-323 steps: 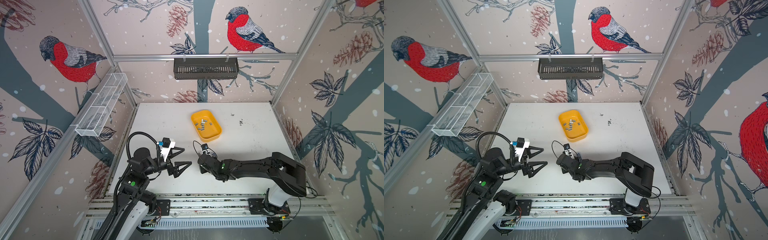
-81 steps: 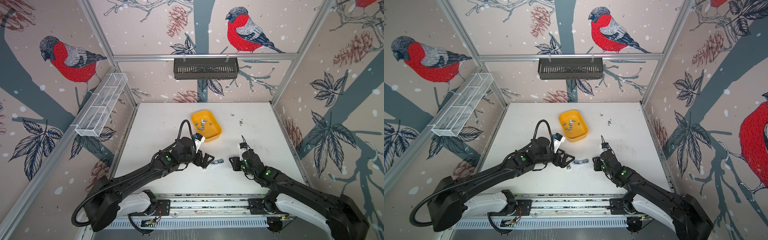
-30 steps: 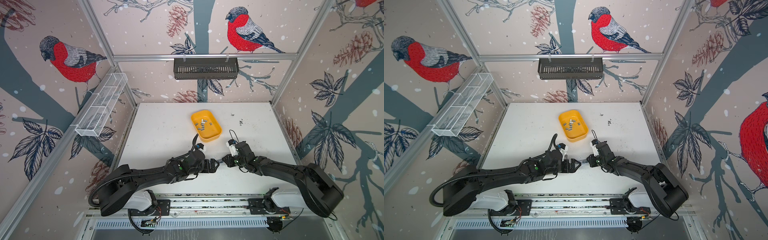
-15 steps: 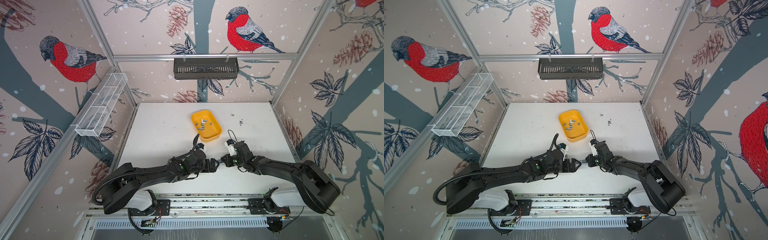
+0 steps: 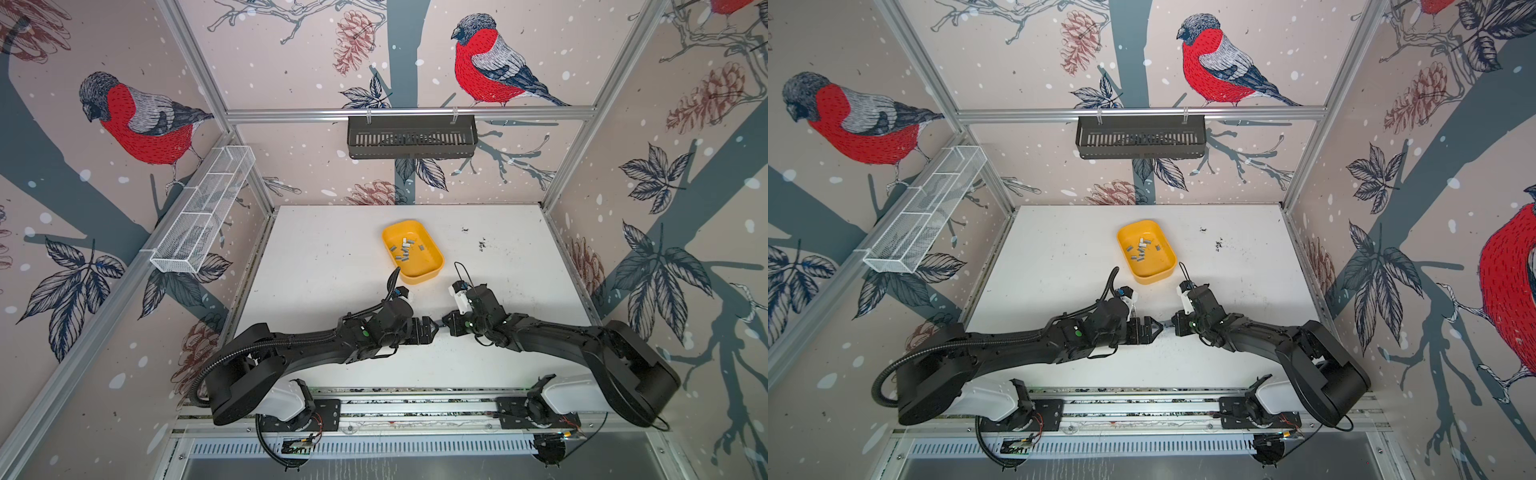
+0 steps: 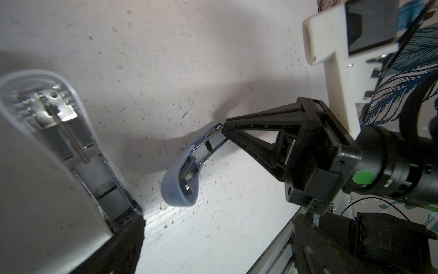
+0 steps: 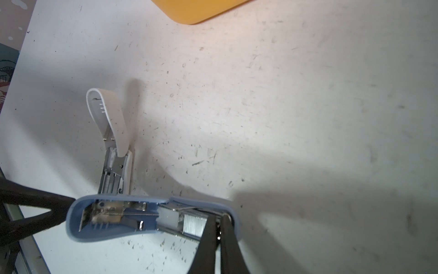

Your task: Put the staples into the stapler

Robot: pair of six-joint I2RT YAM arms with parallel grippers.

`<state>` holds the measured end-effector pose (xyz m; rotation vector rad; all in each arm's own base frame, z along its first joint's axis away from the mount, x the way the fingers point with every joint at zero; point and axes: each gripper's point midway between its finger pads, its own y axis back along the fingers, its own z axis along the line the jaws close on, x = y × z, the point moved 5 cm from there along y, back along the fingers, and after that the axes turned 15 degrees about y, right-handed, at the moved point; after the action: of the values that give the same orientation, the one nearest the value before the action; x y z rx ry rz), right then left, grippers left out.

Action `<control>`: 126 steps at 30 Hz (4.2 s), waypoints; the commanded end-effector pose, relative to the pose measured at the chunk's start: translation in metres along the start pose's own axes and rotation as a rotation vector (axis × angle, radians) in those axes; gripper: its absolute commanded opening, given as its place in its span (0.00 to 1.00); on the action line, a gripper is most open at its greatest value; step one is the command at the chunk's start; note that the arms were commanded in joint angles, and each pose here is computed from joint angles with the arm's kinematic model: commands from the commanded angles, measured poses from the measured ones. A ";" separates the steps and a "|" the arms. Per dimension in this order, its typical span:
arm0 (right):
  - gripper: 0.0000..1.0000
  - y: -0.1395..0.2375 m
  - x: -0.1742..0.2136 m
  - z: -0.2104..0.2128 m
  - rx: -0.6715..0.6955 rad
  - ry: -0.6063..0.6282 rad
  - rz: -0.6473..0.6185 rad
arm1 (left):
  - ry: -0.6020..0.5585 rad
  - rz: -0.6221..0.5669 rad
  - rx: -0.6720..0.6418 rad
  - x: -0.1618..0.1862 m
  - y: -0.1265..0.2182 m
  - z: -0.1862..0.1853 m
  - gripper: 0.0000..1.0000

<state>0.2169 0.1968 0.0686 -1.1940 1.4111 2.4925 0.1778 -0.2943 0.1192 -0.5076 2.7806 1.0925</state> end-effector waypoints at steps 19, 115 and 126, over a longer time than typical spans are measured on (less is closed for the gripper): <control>0.07 0.004 0.001 0.004 0.035 0.014 -0.019 | 0.028 0.063 0.079 0.000 -0.013 -0.014 0.91; 0.38 0.090 0.005 0.004 0.127 -0.045 -0.300 | -0.964 0.253 -0.119 0.004 -0.036 -0.010 0.68; 0.38 0.089 0.006 0.002 0.128 -0.054 -0.292 | -0.997 0.294 -0.168 0.004 -0.058 -0.002 0.53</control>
<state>0.1753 0.1440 0.1251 -1.2023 1.2803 2.2031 0.1946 -0.3374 0.0867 0.3453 1.9384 1.1657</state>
